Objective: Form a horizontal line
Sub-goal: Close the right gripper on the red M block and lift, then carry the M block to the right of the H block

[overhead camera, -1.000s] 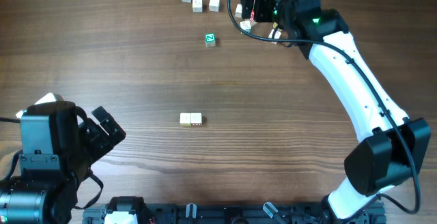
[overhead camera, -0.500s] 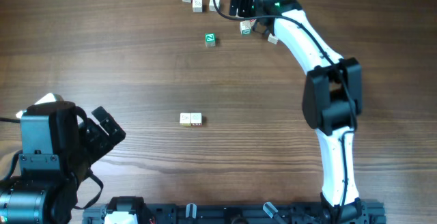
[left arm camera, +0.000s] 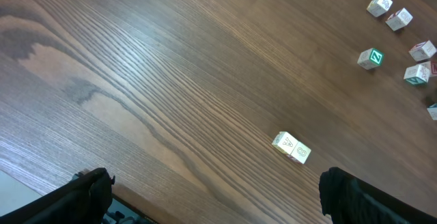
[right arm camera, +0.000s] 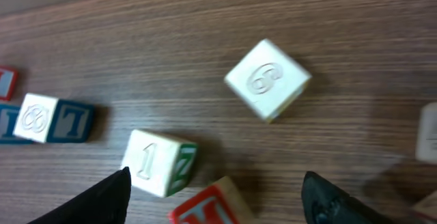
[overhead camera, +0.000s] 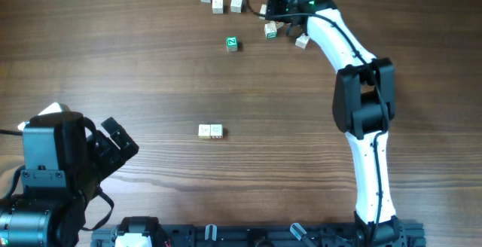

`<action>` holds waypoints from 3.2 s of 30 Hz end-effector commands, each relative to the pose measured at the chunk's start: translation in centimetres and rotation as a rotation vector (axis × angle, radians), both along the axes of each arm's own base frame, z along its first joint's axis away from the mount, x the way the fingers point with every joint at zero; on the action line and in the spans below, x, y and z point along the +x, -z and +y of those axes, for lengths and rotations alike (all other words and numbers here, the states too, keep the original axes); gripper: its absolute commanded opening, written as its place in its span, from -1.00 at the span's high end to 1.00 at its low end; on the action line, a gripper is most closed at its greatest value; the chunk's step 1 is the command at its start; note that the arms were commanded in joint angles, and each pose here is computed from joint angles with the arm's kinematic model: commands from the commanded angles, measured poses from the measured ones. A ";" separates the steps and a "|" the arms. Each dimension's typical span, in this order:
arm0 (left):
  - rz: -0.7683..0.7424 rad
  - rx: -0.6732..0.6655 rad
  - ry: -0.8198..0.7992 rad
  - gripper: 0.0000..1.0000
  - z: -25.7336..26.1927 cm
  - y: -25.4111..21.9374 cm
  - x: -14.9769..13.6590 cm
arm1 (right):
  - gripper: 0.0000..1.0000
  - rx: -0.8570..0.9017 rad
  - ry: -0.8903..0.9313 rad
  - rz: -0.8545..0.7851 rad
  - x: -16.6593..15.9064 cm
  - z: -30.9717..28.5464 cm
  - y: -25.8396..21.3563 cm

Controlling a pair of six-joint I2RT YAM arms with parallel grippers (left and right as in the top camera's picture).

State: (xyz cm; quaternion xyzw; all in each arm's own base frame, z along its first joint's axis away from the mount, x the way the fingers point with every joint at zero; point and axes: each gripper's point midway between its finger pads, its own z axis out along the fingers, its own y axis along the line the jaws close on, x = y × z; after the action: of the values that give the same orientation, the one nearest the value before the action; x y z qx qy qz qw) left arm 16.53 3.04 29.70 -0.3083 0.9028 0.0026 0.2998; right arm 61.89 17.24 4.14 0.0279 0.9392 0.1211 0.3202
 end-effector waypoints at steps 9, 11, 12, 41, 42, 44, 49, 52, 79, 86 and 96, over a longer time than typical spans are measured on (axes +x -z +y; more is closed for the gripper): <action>-0.005 -0.007 -0.001 -1.00 0.0 -0.1 0.0 | -0.33 -0.010 -0.075 0.089 -1.2 0.9 4.3; -0.005 -0.007 -0.001 -1.00 0.0 -0.1 0.0 | -0.18 -0.021 -0.065 0.090 -1.2 0.7 4.4; -0.005 -0.007 -0.001 -1.00 0.0 -0.1 0.0 | -0.15 -0.033 -0.057 0.091 -1.2 0.4 4.5; -0.005 -0.007 -0.001 -1.00 0.0 -0.1 0.0 | 0.68 -0.023 -0.077 -0.066 -7.9 -0.1 -19.0; -0.005 -0.007 -0.001 -1.00 0.0 -0.1 0.0 | 0.69 -0.015 -0.071 -0.055 -9.1 -0.1 -20.2; -0.005 -0.007 -0.001 -1.00 0.0 -0.1 0.0 | 0.69 -0.018 -0.085 -0.024 -11.9 0.0 -22.0; -0.005 -0.007 -0.001 -1.00 0.0 -0.1 0.0 | 0.70 -0.046 -0.105 0.162 -17.5 0.9 -20.5; -0.005 -0.007 -0.001 -1.00 0.0 -0.1 0.0 | 0.76 -0.076 -0.120 0.280 -19.7 2.0 -17.3; -0.005 -0.007 -0.001 -1.00 0.0 -0.1 0.0 | 0.65 -0.011 0.065 0.530 -32.2 11.9 2.6; -0.005 -0.007 -0.001 -1.00 0.0 -0.1 0.0 | 0.41 -0.013 0.066 0.526 -32.1 11.9 2.6; -0.005 -0.007 -0.001 -1.00 0.0 -0.1 0.0 | 0.05 -0.014 0.065 0.527 -32.2 11.9 2.6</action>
State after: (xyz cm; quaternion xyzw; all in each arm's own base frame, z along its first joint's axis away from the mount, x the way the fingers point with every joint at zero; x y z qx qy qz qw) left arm 16.53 3.04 29.70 -0.3083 0.9028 0.0026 0.2998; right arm 29.71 29.36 1.85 0.0850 0.9890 0.1037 0.0625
